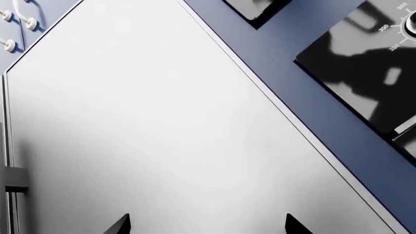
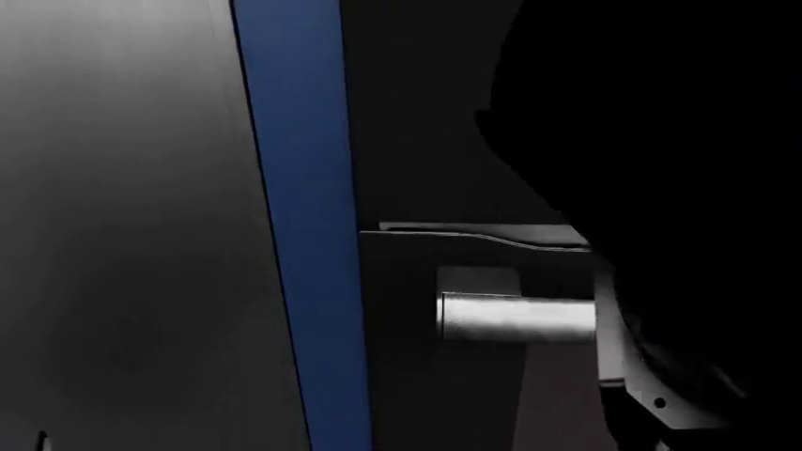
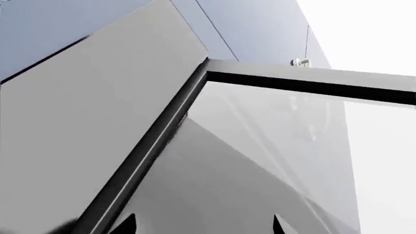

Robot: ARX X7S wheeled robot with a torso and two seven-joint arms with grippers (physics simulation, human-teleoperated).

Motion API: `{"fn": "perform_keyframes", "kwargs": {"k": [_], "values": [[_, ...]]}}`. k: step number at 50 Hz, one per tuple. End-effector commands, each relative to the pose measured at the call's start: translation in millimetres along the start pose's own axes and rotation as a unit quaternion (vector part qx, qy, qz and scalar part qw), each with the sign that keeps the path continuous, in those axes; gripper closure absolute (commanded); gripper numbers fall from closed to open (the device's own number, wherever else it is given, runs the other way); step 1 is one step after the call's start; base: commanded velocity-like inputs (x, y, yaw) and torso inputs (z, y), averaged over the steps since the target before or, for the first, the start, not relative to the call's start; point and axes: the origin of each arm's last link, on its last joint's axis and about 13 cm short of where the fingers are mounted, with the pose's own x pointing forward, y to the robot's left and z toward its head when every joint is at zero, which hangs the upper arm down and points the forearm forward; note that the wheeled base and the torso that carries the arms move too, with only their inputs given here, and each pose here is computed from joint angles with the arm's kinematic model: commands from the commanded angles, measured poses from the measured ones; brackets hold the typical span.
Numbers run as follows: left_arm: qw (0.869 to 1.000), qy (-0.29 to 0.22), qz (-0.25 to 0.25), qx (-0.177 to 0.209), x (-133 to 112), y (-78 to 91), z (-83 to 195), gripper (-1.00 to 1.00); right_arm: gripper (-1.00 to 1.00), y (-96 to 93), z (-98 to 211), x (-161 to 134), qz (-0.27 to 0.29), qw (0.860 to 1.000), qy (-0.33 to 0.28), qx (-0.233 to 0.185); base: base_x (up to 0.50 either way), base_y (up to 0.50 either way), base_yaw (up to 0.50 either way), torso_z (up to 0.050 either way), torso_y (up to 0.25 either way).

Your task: Close the microwave door

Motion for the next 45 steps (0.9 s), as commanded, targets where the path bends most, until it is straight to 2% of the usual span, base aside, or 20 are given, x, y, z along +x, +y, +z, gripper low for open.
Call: {"fn": "perform_keyframes", "kwargs": {"k": [1, 5, 14, 16, 21, 25, 27, 28, 29, 31, 33, 34, 36, 45], "values": [[1.0, 0.001, -0.003, -0.001, 2, -2.7, -2, -1.0, -1.0, 4.0, -9, 23, 0.026, 0.998, 0.033, 0.042, 0.0, 0.0, 0.0, 0.0, 0.0], [1.0, 0.0, -0.004, -0.001, 3, -3.1, -2, -1.0, -1.0, 10.4, -15, 30, 0.036, 0.997, 0.048, 0.045, 0.0, 0.0, 0.0, 0.0, 0.0], [1.0, 0.001, -0.005, -0.002, 9, -2.7, -5, -1.0, -1.0, 7.7, -24, 49, 0.045, 0.993, 0.085, 0.073, 0.0, 0.0, 0.0, 0.0, 0.0], [1.0, 0.001, -0.006, -0.002, 9, -3.2, -5, -1.0, -1.0, 11.0, -27, 51, 0.049, 0.993, 0.093, 0.062, 0.0, 0.0, 0.0, 0.0, 0.0], [1.0, 0.0, -0.006, 0.001, 9, -2.3, -4, -1.0, -1.0, 14.5, -36, 54, 0.051, 0.988, 0.121, 0.079, 0.01, 0.0, 0.0, 0.0, 0.0], [1.0, 0.001, -0.005, 0.001, 10, -1.1, -5, -1.0, -1.0, 18.6, -49, 53, 0.04, 0.979, 0.168, 0.112, 0.0, 0.0, 0.0, 0.0, 0.0], [1.0, 0.001, -0.004, 0.002, 11, -0.5, -5, -1.0, -1.0, 19.8, -56, 54, 0.038, 0.968, 0.208, 0.133, 0.01, 0.0, 0.0, 0.0, 0.0], [1.0, 0.001, -0.004, 0.002, 11, -1.0, -5, -1.0, -1.0, 20.2, -57, 53, 0.039, 0.968, 0.208, 0.134, 0.0, 0.0, 0.0, 0.0, 0.0], [1.0, 0.001, -0.005, 0.002, 11, -1.3, -5, -1.0, -1.0, 22.6, -60, 53, 0.043, 0.968, 0.22, 0.116, 0.01, 0.0, 0.0, 0.0, 0.0], [1.0, 0.002, -0.006, 0.002, 11, -2.7, -6, -1.0, -1.0, 27.0, -69, 52, 0.04, 0.96, 0.249, 0.124, 0.0, 0.0, 0.0, 0.0, 0.0], [1.0, 0.002, -0.005, 0.002, 12, -3.0, -6, -1.0, -1.0, 27.8, -71, 51, 0.039, 0.958, 0.252, 0.129, 0.01, 0.0, 0.0, 0.0, 0.0], [1.0, 0.002, -0.004, 0.002, 12, -2.2, -6, -1.0, -1.0, 30.4, -78, 48, 0.042, 0.949, 0.271, 0.155, 0.0, 0.0, 0.0, 0.0, 0.0], [1.0, 0.002, -0.005, 0.002, 13, -2.1, -7, -1.0, -1.0, 32.2, -81, 47, 0.043, 0.944, 0.283, 0.165, 0.01, 0.0, 0.0, 0.0, 0.0], [1.0, 0.002, -0.004, 0.002, 12, -2.3, -6, -1.0, -1.0, 36.7, -85, 46, 0.047, 0.94, 0.292, 0.169, 0.0, 0.0, 0.0, 0.0, 0.0]]}}
